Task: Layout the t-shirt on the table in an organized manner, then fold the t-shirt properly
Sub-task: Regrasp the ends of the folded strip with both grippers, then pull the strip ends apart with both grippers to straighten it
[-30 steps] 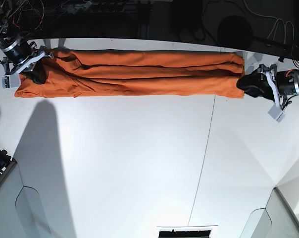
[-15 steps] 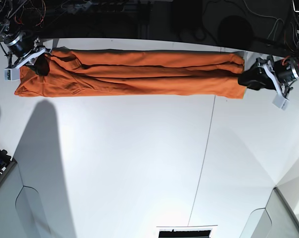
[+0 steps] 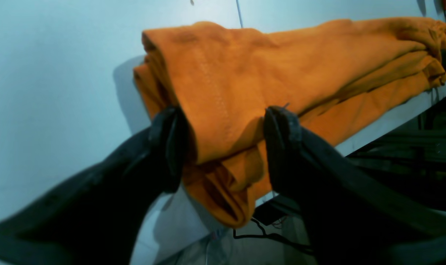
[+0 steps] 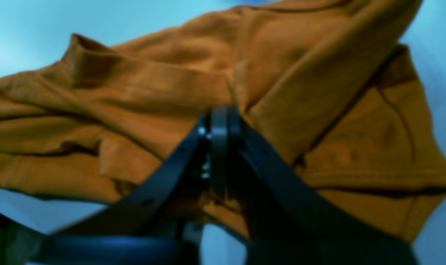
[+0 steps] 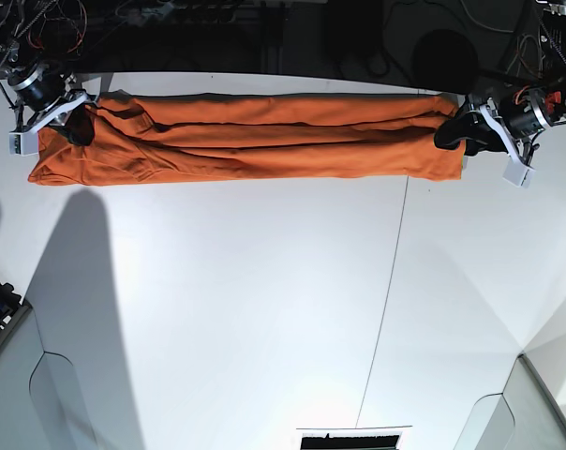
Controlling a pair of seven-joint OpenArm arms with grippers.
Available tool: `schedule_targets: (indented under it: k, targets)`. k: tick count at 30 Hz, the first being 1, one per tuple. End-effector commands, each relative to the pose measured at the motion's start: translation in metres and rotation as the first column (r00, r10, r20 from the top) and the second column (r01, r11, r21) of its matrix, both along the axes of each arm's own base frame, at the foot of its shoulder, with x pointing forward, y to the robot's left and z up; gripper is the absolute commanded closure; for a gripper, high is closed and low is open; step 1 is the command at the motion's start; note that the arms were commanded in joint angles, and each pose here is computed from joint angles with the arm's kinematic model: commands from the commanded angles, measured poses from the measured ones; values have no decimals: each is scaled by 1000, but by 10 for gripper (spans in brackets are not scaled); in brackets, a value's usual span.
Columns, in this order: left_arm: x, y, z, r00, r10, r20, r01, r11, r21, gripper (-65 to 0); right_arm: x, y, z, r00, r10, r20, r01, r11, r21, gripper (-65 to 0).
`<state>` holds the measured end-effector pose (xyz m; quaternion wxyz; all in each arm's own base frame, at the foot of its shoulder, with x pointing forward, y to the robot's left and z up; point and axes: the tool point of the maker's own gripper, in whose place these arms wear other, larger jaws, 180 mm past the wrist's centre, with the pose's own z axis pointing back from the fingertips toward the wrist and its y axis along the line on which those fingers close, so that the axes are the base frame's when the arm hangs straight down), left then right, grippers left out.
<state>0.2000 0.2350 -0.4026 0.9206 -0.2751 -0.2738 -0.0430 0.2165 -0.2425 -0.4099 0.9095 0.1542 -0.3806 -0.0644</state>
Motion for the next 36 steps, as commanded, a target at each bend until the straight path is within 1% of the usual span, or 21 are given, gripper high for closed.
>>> schedule_targets:
  k: [1, 4, 5, 7, 8, 11, 12, 13, 16, 20, 26, 33, 36]
  targets:
    - [-2, 6, 2, 1000, -21, -6, 21, 999, 31, -362, 5, -4, 7, 1000, 6, 26, -6, 1000, -13, 0]
    - [-2, 4, 2, 1000, -24, -7, 24, 999, 26, -353, 9, -4, 10, 999, 6, 36, -6, 1000, -13, 0]
    - [-2, 2, 1, 1000, -29, -10, 29, 999, 24, -320, 11, -4, 11, 999, 6, 41, -6, 1000, -14, 0]
    - [-5, -3, -1, 999, -43, -19, 44, 999, 17, -197, 15, -4, 13, 999, 7, 49, -6, 1000, -14, 0]
    - [-5, -7, -2, 999, -50, -17, 50, 999, 10, -147, 16, -4, 13, 999, 7, 51, -6, 1000, -13, 0]
    - [-1, -18, -3, 998, -56, 16, 56, 998, -9, -57, 18, -3, 15, 998, 6, 58, -5, 1000, -10, 0]
    - [1, -19, -4, 998, -59, 27, 59, 998, 0, -9, 18, -3, 15, 998, 5, 60, -5, 1000, -6, 0]
    - [3, -18, -6, 997, -64, 36, 63, 998, 23, 0, 18, -3, 16, 998, 5, 60, -5, 1000, -4, 0]
    - [12, -9, -7, 995, -86, 53, 80, 992, 101, 0, 18, -3, 16, 998, 5, 61, -4, 1000, -5, 0]
    - [33, 1, 2, 990, -108, 91, 92, 982, 165, 0, 18, -3, 16, 998, 4, 61, -4, 1000, -3, 0]
    - [63, 28, 25, 979, -145, 143, 101, 955, 279, 0, 22, 2, 23, 996, -10, 94, 5, 998, 55, 0]
    - [91, 53, 57, 965, -170, 198, 90, 929, 360, 0, 24, 5, 26, 994, -19, 110, 10, 996, 86, 0]
    - [94, 57, 63, 963, -173, 205, 89, 926, 367, 0, 24, 6, 26, 994, -22, 110, 12, 996, 91, 0]
